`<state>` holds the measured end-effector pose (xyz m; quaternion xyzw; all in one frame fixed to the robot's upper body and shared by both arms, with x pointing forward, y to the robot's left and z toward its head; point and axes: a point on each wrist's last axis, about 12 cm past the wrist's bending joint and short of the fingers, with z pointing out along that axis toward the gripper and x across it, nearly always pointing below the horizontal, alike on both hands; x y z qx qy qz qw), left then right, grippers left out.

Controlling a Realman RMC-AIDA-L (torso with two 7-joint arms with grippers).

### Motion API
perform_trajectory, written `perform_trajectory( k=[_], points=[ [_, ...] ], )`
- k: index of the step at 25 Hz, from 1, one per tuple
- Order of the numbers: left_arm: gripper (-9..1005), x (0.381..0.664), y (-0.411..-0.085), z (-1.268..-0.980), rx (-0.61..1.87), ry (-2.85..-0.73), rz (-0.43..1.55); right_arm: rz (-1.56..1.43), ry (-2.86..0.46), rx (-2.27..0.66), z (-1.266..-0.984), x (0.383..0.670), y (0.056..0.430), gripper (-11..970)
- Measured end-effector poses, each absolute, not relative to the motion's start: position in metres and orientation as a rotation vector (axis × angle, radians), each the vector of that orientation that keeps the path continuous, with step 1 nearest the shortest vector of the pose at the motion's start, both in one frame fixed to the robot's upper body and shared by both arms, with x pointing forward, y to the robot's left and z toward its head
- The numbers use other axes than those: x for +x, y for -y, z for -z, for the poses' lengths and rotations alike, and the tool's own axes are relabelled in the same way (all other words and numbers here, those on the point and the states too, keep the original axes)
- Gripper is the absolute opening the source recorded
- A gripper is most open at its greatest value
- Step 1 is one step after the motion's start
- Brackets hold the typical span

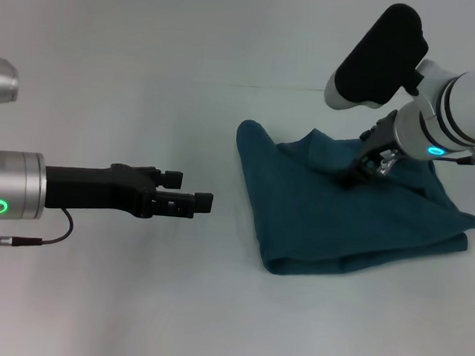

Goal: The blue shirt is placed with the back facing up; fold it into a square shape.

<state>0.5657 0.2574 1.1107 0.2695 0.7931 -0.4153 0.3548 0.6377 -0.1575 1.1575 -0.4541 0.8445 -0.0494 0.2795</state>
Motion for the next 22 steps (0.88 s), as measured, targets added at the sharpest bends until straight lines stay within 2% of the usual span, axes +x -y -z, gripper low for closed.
perform_trajectory(
  k=[3, 17, 22],
  points=[
    [921, 0.566, -0.257, -1.111, 0.694, -2.047, 1.075, 0.137, -2.27, -1.232, -1.153, 0.637, 0.156, 779],
    [921, 0.564, -0.258, -1.109, 0.686, -2.047, 1.08, 0.13, -2.231, -1.206, -1.14, 0.642, 0.147, 621],
    [920, 0.565, -0.257, -1.108, 0.68, -2.048, 1.072, 0.124, -2.232, -1.193, -1.139, 0.643, 0.148, 369]
  ],
)
